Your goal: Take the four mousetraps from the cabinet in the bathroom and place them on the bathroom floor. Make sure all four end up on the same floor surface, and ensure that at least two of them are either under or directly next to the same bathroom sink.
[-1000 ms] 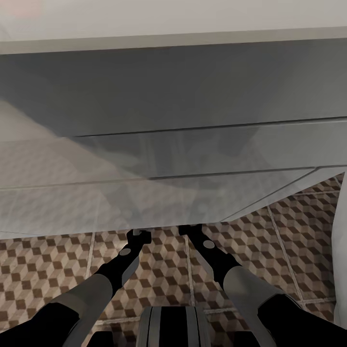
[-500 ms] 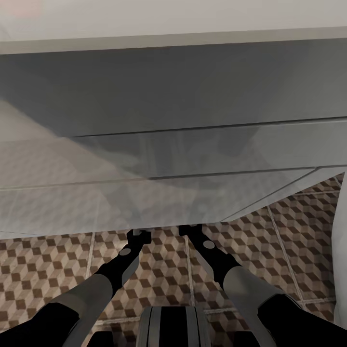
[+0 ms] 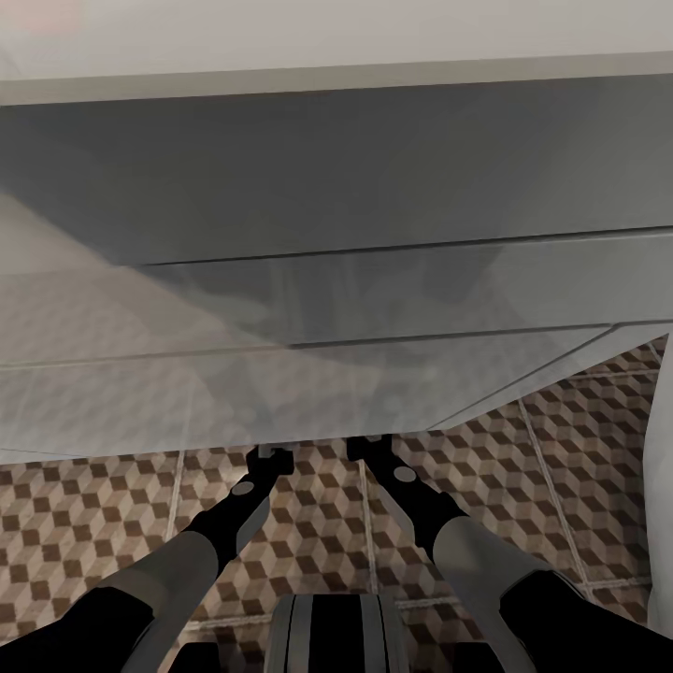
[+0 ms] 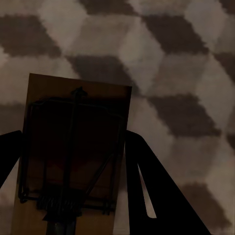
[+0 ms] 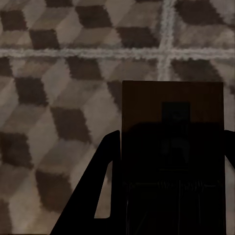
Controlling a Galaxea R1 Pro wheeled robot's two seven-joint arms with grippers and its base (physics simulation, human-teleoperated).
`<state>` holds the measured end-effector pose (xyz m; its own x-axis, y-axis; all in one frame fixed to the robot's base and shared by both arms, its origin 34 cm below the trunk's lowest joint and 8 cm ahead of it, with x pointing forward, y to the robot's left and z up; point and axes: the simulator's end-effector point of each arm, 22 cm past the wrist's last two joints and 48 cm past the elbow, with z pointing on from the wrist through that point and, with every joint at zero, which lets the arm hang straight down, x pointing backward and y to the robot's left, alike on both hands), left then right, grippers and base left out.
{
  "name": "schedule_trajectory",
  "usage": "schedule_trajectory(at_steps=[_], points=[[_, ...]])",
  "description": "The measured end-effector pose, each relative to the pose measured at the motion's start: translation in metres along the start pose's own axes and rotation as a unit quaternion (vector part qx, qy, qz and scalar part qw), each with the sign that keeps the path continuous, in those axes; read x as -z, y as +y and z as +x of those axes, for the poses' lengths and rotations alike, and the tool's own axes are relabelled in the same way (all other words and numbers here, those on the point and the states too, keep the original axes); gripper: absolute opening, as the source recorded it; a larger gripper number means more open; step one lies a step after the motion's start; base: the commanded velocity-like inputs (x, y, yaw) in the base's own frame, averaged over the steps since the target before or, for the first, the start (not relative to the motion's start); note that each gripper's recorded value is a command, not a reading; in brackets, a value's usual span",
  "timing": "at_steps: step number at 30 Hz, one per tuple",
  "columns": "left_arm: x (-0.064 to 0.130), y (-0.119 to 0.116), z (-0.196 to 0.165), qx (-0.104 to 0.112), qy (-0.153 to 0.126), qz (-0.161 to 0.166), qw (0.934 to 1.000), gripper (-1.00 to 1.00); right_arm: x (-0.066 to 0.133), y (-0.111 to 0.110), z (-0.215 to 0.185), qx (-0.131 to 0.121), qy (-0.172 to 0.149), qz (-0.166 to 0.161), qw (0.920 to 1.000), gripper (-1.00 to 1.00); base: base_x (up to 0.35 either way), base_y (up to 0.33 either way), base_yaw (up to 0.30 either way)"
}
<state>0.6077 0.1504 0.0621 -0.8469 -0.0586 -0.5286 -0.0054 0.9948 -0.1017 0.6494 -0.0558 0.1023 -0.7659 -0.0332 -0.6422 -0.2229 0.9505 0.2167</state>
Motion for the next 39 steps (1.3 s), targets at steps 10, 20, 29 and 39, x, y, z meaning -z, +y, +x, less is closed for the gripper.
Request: schedule_trajectory(at_steps=[10,20,29,39], points=[[-0.0003,-0.0027,0.0037,0.012,0.009,0.020,0.9997,-1.00,0.0000,0.0003,0.0007,0.000,0.002,-0.001,1.0000,-1.00,0.000,0.000,0.000],[-0.0003,-0.0040,0.0040,0.016,0.011,0.023,0.9996,1.00,0.0000,0.0008,-0.0011,-0.001,-0.002,-0.002,1.0000,1.00,0.000,0.000,0.000],[-0.0003,-0.0044,0.0040,0.016,0.011,0.023,0.9995,1.00,0.0002,0.0008,-0.0011,-0.001,-0.003,-0.002,1.0000,1.00,0.000,0.000,0.000],[-0.0003,-0.0035,0.0031,0.016,0.008,0.022,0.9996,1.00,0.0002,0.0008,-0.0014,-0.001,-0.004,-0.002,1.0000,1.00,0.000,0.000,0.000]])
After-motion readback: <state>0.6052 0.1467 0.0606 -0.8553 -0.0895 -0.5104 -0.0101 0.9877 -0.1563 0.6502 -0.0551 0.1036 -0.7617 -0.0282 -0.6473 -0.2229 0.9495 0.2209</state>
